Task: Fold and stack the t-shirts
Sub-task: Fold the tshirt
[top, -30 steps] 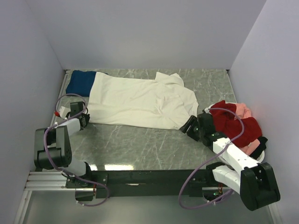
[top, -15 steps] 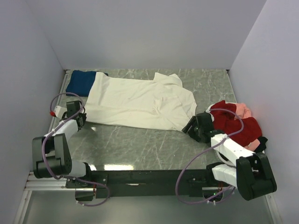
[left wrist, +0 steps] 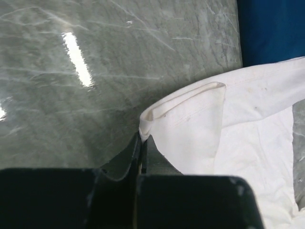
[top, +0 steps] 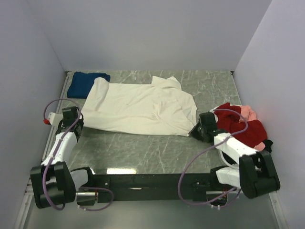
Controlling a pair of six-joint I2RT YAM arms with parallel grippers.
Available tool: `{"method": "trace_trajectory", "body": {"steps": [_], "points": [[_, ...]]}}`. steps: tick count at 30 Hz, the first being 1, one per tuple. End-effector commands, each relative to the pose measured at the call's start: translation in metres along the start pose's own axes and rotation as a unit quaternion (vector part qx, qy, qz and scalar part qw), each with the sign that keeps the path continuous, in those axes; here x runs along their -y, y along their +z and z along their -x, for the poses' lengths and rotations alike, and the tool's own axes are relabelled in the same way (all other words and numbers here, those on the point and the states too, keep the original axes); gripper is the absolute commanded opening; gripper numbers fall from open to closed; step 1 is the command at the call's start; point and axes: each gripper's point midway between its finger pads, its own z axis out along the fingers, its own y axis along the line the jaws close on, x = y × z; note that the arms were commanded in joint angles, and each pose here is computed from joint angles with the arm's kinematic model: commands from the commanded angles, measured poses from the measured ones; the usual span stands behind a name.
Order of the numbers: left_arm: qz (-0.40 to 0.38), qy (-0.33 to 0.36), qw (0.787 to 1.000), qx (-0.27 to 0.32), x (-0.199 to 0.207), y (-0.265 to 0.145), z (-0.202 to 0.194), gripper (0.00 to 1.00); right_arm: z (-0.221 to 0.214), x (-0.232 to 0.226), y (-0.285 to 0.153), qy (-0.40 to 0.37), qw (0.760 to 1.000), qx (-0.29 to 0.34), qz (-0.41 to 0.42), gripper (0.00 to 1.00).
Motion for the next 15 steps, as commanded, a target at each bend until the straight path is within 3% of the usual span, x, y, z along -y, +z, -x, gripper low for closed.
{"method": "trace_trajectory", "body": {"steps": [1,11,15], "points": [[0.039,-0.012,0.999,0.028,-0.022,-0.013,0.013,0.01,0.014,-0.005,-0.022,0.006,0.999,0.034,0.021,0.0],[0.054,-0.052,0.994,0.074,-0.05,-0.059,0.038,0.01,0.017,0.001,-0.107,0.033,0.99,0.106,0.088,0.0],[0.059,-0.059,0.994,0.076,-0.058,-0.069,0.039,0.01,0.007,0.003,-0.116,0.032,0.99,0.096,0.101,0.01]]}}
